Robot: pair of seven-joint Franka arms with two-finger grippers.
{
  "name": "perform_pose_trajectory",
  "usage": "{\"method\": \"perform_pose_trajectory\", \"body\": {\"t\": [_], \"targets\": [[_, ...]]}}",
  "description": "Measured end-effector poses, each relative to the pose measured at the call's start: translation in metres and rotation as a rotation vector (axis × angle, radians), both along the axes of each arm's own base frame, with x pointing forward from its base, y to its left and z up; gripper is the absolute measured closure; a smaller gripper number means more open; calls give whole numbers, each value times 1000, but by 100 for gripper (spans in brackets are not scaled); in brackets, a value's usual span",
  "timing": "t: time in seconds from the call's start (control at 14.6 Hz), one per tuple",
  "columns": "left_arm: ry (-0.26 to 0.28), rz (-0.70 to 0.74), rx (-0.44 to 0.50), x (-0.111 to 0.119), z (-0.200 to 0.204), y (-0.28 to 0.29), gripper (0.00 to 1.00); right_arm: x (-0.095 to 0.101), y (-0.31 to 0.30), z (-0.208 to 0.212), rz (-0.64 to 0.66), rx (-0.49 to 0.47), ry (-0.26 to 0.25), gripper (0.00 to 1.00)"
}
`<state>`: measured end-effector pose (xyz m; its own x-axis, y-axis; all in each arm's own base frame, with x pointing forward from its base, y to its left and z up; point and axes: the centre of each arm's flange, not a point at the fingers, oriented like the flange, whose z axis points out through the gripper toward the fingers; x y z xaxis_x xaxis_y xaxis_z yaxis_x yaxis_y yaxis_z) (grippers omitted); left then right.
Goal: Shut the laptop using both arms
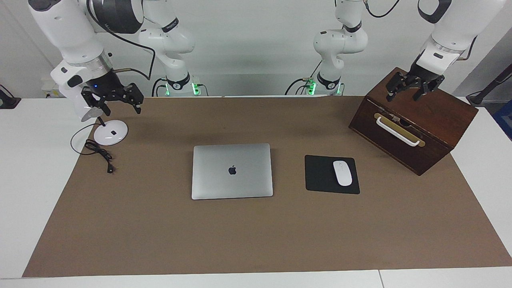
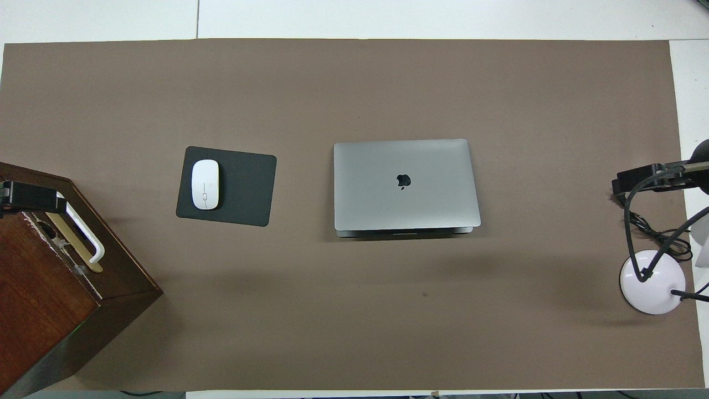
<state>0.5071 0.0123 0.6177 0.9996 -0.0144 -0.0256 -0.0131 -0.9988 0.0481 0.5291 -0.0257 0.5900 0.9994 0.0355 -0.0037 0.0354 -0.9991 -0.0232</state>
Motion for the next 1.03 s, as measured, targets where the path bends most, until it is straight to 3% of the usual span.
{"method": "perform_pose_trajectory", "body": {"t": [1.03], "targets": [[0,0,0,0,0,0,0,0,-3,-1,-6,0,1,0]]}}
